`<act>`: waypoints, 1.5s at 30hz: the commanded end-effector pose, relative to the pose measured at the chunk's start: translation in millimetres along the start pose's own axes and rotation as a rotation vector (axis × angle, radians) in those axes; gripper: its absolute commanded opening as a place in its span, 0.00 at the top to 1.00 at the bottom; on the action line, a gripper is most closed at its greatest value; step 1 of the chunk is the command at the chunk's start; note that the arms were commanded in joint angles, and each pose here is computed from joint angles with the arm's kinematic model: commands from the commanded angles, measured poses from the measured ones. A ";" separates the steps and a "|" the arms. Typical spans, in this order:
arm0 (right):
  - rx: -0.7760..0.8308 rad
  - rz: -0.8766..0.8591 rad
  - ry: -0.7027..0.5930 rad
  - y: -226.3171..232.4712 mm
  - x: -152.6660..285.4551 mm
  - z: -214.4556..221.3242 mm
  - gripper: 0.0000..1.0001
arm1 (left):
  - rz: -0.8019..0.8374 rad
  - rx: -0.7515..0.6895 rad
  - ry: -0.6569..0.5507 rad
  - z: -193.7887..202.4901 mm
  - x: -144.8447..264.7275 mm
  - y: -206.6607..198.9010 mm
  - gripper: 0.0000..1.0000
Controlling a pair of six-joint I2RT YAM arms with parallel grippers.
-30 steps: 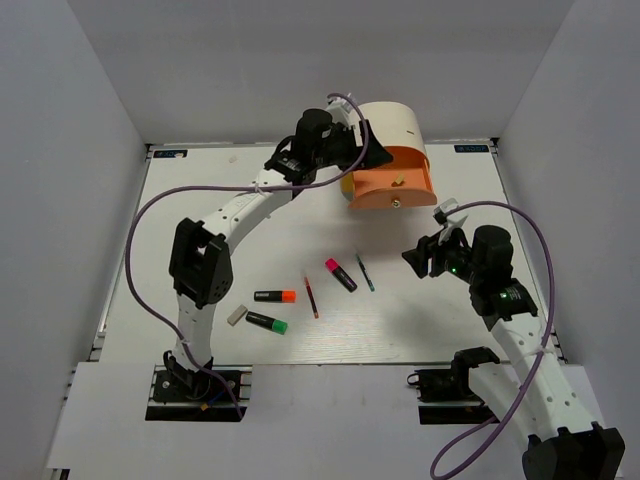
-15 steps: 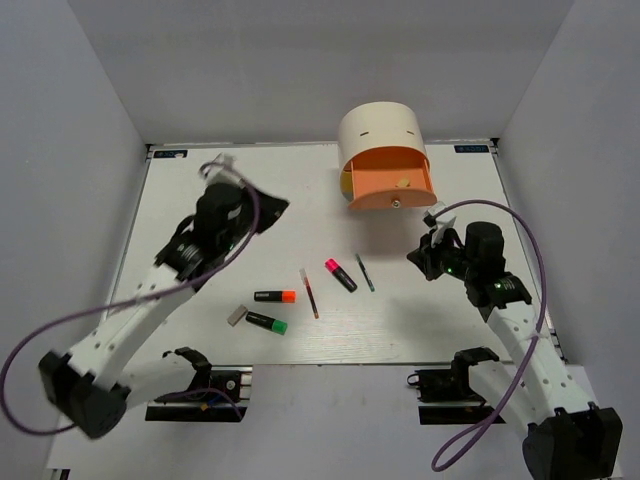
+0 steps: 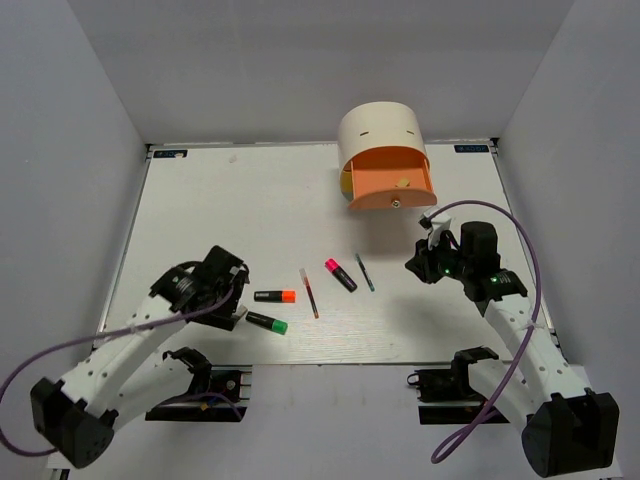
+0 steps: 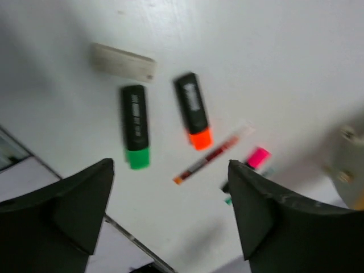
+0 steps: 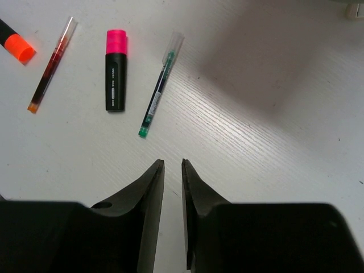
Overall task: Sort the stationery into containers
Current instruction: Pick up the stationery from the center of the board.
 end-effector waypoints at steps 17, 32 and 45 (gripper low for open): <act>0.030 0.056 -0.070 0.8 10.4 -3.6 0.72 | -0.232 0.269 -0.186 -10.9 -76.8 1.8 0.06; 0.041 0.075 -0.084 1.6 15.6 -5.8 0.71 | -0.374 0.327 -0.174 -15.7 -120.8 15.1 0.37; 0.060 0.044 -0.097 4.9 15.9 -6.0 0.59 | 0.093 -0.163 -0.136 -26.3 -75.0 -86.7 0.85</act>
Point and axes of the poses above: each gripper's point midway between its finger pads, its own x axis back along the fingers, its own y axis along the line the jaws close on, z = x × y, the point moved 8 cm from there along x, back along the fingers, and after that the axes turned 1 degree about -x, right-handed, at the moved point
